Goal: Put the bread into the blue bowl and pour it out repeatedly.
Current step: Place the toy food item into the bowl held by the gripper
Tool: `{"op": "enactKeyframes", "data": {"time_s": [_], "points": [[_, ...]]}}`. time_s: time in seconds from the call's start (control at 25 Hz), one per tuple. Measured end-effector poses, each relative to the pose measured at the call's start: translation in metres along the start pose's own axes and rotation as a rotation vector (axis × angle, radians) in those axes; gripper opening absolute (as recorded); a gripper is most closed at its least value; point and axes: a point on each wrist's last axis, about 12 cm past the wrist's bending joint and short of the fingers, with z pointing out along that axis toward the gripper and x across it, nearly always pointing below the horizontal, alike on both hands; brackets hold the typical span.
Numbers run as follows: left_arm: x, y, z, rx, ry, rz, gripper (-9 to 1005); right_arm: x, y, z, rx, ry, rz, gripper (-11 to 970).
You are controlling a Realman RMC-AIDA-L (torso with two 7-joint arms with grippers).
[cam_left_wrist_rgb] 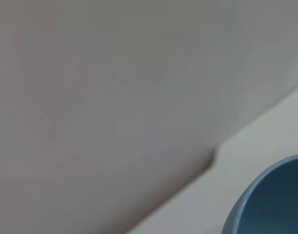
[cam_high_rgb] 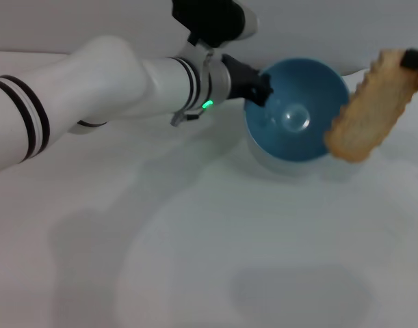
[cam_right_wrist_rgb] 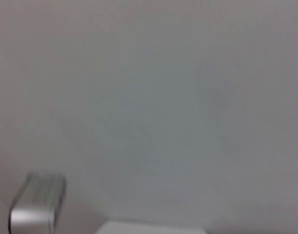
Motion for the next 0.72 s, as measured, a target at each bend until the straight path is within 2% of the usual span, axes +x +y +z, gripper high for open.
{"op": "enactKeyframes", "data": {"time_s": [0.16,0.28,0.48,0.72], "points": [[-0.001,-0.008,0.0,0.051,0.012,-0.008,0,-0.011,0.003,0.002,-0.006,-0.052,-0.061,64],[-0.002,-0.014,0.0,0.091,0.025,-0.022,0,-0.012,0.001,0.012,0.009,-0.051,-0.057,63],[-0.002,-0.023,0.0,0.123,0.033,-0.014,0,0.008,-0.002,0.035,-0.001,-0.013,-0.006,59],[-0.001,-0.023,0.0,0.118,0.032,-0.019,0,0.03,-0.005,0.05,0.006,0.039,0.055,56]]}}
